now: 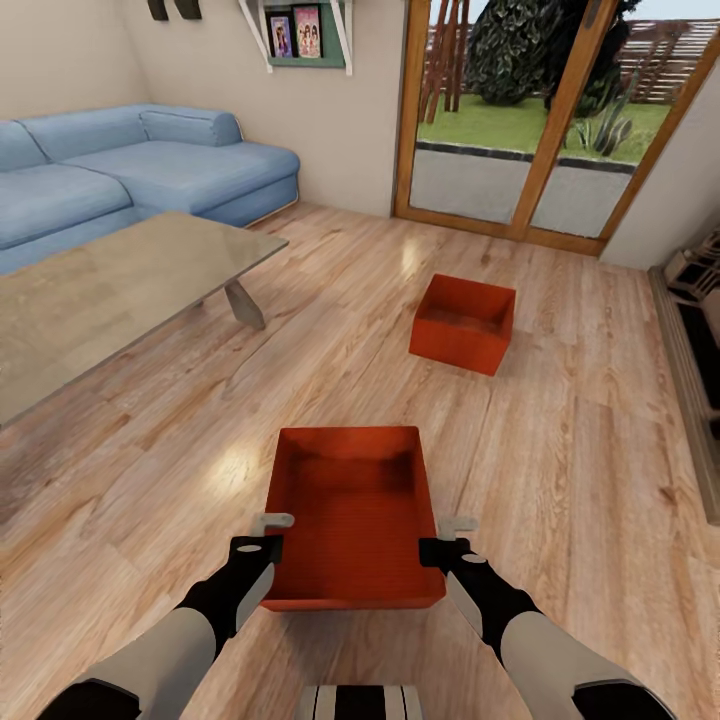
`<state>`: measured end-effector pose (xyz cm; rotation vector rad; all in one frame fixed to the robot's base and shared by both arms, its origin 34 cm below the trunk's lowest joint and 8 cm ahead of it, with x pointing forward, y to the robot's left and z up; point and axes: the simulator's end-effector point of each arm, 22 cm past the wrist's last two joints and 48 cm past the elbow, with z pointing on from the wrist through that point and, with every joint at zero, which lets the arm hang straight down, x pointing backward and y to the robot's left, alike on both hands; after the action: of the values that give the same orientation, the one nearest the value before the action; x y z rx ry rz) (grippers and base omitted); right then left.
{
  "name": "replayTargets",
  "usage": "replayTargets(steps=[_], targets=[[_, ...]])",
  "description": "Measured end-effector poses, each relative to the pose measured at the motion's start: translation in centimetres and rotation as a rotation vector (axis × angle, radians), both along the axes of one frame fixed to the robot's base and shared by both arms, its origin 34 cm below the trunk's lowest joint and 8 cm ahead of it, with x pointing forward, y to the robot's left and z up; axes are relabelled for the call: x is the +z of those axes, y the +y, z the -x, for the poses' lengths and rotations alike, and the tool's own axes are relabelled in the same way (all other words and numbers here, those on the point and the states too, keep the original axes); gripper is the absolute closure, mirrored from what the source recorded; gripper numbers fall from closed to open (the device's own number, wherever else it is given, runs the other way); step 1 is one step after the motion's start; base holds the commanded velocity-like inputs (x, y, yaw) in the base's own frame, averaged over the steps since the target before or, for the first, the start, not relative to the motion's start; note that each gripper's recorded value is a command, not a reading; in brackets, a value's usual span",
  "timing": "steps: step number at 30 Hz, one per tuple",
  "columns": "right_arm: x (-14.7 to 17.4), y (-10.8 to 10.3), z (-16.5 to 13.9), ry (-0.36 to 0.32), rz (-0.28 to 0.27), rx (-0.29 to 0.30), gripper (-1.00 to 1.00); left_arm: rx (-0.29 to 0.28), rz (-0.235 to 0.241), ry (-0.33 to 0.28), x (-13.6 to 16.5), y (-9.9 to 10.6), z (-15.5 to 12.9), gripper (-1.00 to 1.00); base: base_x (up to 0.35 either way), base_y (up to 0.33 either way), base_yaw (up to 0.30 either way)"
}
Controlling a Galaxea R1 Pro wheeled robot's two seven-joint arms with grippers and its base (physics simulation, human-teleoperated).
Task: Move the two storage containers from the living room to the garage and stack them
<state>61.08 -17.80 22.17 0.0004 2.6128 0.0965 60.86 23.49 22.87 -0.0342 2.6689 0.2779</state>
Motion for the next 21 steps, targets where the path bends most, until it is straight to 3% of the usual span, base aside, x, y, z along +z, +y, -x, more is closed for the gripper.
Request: replayTargets(steps=[21], targets=[[4.6,0.0,-1.1,0.0,0.0,0.0,1.0,0.001,0.001,0.0,4.6,0.0,-1.1,1.0,0.0,0.0,0.0]])
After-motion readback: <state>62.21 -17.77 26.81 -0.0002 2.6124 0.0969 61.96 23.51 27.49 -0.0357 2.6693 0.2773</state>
